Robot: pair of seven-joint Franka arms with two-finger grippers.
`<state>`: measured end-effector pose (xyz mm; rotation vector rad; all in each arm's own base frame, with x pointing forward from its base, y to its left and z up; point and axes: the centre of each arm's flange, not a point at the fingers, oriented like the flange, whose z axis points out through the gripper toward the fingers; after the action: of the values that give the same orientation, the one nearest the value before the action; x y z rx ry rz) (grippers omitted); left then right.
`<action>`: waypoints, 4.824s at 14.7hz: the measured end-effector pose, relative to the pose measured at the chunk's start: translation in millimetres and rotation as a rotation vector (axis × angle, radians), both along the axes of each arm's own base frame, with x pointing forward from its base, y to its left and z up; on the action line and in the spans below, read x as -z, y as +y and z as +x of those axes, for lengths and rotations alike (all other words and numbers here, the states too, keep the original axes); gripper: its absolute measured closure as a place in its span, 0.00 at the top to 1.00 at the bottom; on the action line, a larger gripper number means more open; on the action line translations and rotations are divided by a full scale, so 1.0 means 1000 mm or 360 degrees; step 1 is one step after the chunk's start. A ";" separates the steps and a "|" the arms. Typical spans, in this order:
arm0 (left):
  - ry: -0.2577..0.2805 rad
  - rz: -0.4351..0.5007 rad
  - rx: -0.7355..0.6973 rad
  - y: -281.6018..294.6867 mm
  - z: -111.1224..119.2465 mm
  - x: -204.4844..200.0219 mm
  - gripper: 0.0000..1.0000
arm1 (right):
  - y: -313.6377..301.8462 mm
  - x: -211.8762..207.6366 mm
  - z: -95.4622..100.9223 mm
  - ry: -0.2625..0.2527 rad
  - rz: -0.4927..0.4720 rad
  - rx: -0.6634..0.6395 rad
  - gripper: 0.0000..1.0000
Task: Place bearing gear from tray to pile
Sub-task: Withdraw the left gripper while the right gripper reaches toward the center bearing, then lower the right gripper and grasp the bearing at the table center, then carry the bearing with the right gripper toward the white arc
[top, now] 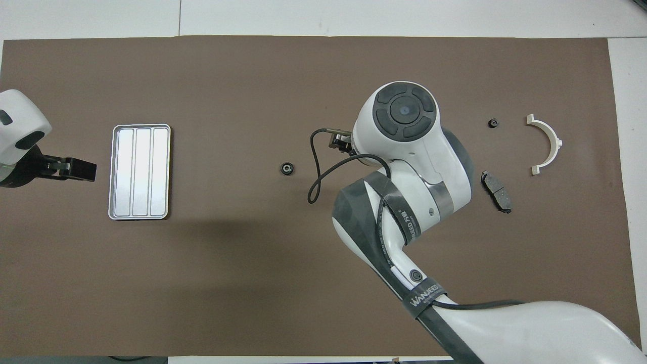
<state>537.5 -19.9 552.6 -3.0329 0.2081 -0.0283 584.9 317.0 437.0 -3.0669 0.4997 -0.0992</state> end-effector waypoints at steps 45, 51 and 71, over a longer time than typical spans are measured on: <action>0.0062 -0.0070 0.0008 0.005 -0.011 -0.061 1.00 | 0.165 0.151 0.004 -0.0037 -0.0068 0.0105 0.60; 0.0106 -0.0068 0.0006 0.005 -0.013 -0.055 1.00 | 0.171 0.147 0.000 -0.0039 -0.0061 0.0131 0.35; 0.0120 -0.0163 0.0095 -0.004 -0.014 -0.053 1.00 | 0.029 0.015 0.071 0.0030 -0.0157 -0.0040 0.35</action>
<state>524.0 -24.0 605.8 -3.1317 0.3124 0.0729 655.7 345.6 421.8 -3.1722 0.4714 -0.0970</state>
